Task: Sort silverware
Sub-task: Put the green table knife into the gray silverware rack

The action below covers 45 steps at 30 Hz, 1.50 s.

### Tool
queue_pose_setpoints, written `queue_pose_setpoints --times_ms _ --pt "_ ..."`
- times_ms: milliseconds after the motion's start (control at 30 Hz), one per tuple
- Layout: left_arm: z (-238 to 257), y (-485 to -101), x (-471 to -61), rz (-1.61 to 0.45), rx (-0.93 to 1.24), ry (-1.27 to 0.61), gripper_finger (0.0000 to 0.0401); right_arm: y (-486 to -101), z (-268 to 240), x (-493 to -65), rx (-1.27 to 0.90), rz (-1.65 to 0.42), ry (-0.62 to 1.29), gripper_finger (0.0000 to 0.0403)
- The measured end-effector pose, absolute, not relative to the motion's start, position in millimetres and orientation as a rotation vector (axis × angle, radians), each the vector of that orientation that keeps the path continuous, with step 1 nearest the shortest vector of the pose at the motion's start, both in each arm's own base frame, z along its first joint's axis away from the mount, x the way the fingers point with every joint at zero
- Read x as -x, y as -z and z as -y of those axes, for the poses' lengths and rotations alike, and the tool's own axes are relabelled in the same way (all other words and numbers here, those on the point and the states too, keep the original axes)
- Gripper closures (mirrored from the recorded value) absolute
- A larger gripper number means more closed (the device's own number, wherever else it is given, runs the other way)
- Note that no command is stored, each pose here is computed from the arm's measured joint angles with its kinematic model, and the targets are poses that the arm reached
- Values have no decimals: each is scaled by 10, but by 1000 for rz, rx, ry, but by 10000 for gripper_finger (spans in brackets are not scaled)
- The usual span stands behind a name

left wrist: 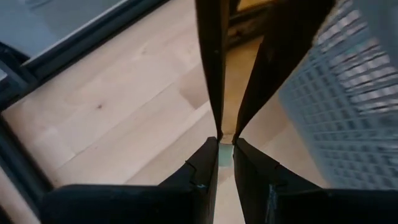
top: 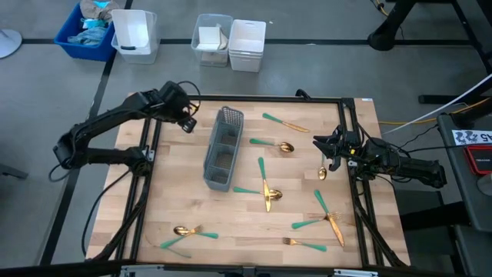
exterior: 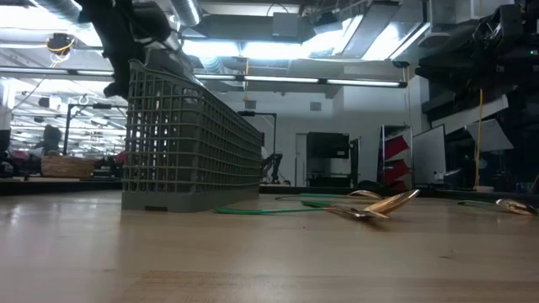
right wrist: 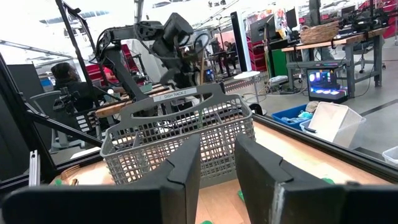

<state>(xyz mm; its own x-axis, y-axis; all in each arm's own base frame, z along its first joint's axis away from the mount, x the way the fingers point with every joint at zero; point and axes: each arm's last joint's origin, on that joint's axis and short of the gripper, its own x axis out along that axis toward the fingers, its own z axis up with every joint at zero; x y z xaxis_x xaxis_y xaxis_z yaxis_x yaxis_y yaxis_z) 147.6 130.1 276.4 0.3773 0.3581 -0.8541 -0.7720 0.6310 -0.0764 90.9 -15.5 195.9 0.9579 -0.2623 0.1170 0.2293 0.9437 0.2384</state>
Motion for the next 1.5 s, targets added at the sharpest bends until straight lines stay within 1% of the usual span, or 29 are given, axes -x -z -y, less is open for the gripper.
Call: queue_pose_setpoints --times_ms 333,500,933,1133,1500 --pt "-1162 -2976 -1346 -780 525 -718 361 -1959 155 -909 -225 149 251 303" --pt "-1104 -3098 -1298 -671 503 -678 361 -1959 155 -909 -225 149 251 303" --pt "-991 -3357 -1230 -423 473 -537 361 -1959 155 -909 -225 149 251 303" --pt "-938 -3457 -1266 -332 435 -473 361 -1959 155 -909 -225 149 251 303" --pt "-777 -3565 -1420 -240 406 -331 361 -1960 155 -909 -225 149 251 304"
